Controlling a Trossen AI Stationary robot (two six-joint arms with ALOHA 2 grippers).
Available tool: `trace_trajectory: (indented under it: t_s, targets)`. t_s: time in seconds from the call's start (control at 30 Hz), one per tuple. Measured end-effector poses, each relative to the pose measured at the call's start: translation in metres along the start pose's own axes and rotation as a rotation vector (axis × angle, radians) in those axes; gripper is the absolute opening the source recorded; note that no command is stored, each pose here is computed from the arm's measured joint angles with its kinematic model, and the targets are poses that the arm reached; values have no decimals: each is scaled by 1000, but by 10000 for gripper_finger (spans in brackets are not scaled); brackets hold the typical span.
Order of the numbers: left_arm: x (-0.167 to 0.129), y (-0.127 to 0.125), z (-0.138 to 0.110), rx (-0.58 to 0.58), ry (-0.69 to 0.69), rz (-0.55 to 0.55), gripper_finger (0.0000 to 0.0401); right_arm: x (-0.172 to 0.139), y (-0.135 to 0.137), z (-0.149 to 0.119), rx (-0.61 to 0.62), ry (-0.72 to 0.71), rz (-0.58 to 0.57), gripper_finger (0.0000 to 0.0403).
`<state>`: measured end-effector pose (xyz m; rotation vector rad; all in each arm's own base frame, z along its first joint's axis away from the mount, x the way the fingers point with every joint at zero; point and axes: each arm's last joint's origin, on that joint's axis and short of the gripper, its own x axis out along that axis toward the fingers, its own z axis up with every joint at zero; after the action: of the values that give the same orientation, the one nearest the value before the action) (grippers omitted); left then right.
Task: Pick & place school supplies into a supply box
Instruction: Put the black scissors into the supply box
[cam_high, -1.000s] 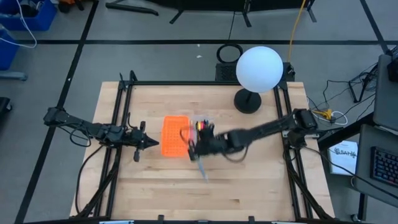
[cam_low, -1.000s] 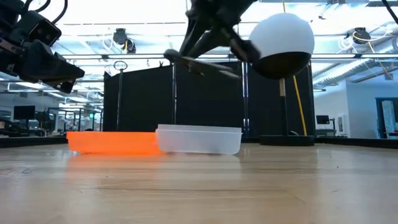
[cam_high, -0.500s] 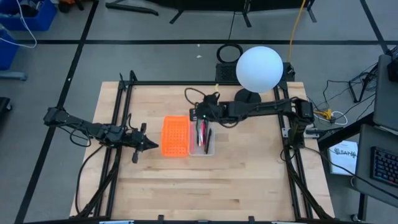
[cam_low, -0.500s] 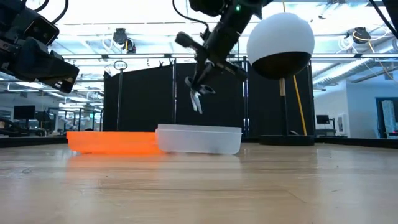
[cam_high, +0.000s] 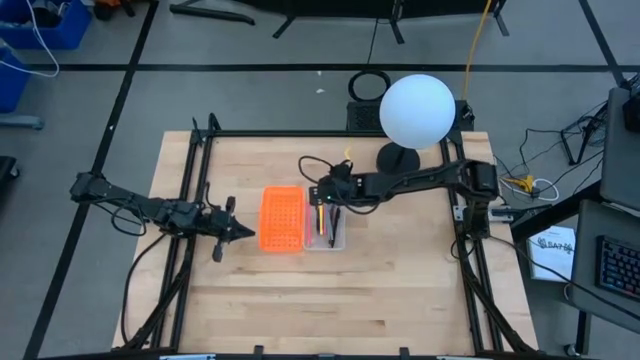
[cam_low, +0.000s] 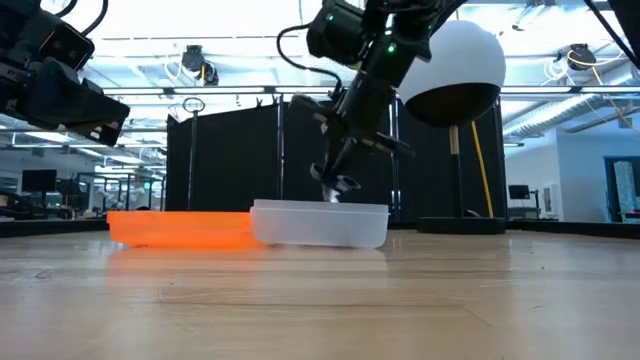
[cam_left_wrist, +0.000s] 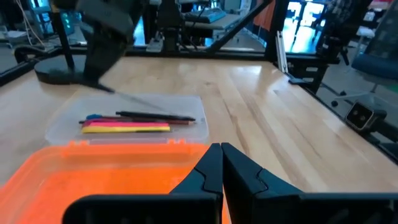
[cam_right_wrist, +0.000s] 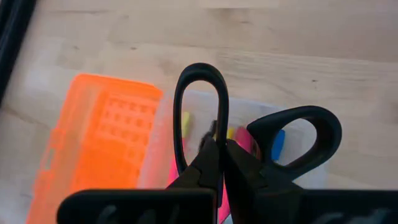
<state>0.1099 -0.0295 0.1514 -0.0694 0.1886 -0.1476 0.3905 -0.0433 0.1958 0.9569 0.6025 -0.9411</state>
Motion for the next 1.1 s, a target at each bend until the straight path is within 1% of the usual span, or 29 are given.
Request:
trace_trajectory:
  t_s: [0.1, 0.2, 0.33, 0.57, 0.67, 0.93, 1.1]
  targets:
    - [0, 0, 2, -2, -23, -2, 8, 10, 1, -4, -2, 5, 9, 0]
    - [0, 0, 2, 0, -22, -2, 8, 24, -1, -8, -5, 44, 5, 0]
    - [0, 0, 1, 1, -12, -1, 8, 37, -8, -14, -25, 98, -38, 0]
    - [0, 0, 1, 3, -8, -1, 8, 41, -12, -15, -42, 130, -74, 4]
    - [0, 0, 1, 3, -8, -2, 8, 41, -13, -16, -51, 143, -71, 22]
    - [0, 0, 1, -2, -7, -3, 8, 41, -13, -16, -47, 155, -68, 92]
    - [0, 0, 0, -3, 3, -5, 8, 41, -8, -15, -43, 151, -19, 132]
